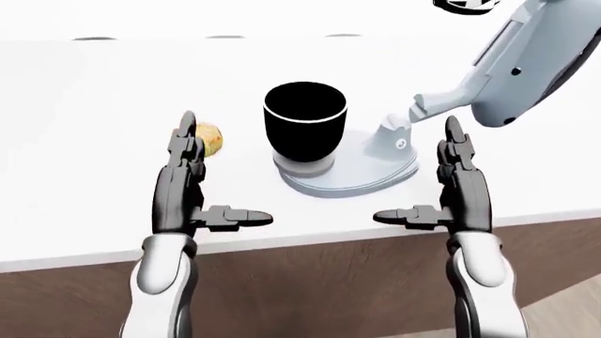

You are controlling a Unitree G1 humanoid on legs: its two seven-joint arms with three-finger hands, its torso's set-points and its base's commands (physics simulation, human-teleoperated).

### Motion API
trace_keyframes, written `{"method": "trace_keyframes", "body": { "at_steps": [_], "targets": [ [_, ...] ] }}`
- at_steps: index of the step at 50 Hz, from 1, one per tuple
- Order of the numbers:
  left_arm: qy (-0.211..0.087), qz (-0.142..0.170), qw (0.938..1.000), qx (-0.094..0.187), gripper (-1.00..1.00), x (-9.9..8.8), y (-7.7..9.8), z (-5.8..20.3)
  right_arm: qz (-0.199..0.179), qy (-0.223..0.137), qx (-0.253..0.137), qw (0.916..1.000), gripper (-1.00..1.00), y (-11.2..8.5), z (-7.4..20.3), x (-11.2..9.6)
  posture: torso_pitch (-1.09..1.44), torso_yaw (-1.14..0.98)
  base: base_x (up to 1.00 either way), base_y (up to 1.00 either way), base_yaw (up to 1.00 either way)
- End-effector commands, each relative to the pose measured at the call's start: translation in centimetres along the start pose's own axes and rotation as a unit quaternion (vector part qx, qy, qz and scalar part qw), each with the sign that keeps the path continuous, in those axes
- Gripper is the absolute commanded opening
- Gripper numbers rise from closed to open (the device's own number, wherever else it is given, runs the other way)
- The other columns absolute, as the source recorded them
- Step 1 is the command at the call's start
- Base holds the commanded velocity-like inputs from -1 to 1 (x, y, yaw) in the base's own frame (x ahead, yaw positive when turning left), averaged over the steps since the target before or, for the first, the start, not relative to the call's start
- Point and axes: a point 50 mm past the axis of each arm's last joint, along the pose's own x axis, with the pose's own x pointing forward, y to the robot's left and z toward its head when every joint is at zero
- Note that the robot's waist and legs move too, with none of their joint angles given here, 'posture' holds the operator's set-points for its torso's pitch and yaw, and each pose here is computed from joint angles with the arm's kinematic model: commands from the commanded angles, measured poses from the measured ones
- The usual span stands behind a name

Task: Place the bread in the stand mixer bowl.

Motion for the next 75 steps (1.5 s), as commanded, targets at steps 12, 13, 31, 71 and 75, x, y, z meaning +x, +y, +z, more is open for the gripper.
{"method": "trace_keyframes", "body": {
  "at_steps": [12,13,31,71,75],
  "targets": [
    [-0.076,0.035,0.9960,0.033,1.00,4.1,2.8,4.3,-0.004,-0.038,0.002,0.9993,0.98,-0.1,1.0,0.2,0.00,0.00,0.00,0.00,0.00],
    [-0.077,0.036,0.9957,0.036,1.00,4.4,2.9,4.0,-0.004,-0.038,0.003,0.9993,0.98,-0.1,1.0,0.2,0.00,0.00,0.00,0.00,0.00],
    [-0.053,0.067,0.9934,0.076,1.00,11.7,6.4,3.0,-0.001,-0.037,0.006,0.9993,0.98,0.1,0.6,0.2,0.00,0.00,0.00,0.00,0.00],
    [0.006,0.067,0.9896,0.127,1.00,16.0,8.3,-1.3,0.004,-0.035,0.008,0.9993,0.98,0.5,-0.1,0.3,0.00,0.00,0.00,0.00,0.00],
    [0.007,0.063,0.9898,0.127,1.00,16.2,8.0,-1.3,0.004,-0.035,0.009,0.9993,0.98,0.5,-0.2,0.2,0.00,0.00,0.00,0.00,0.00]
  ]
}}
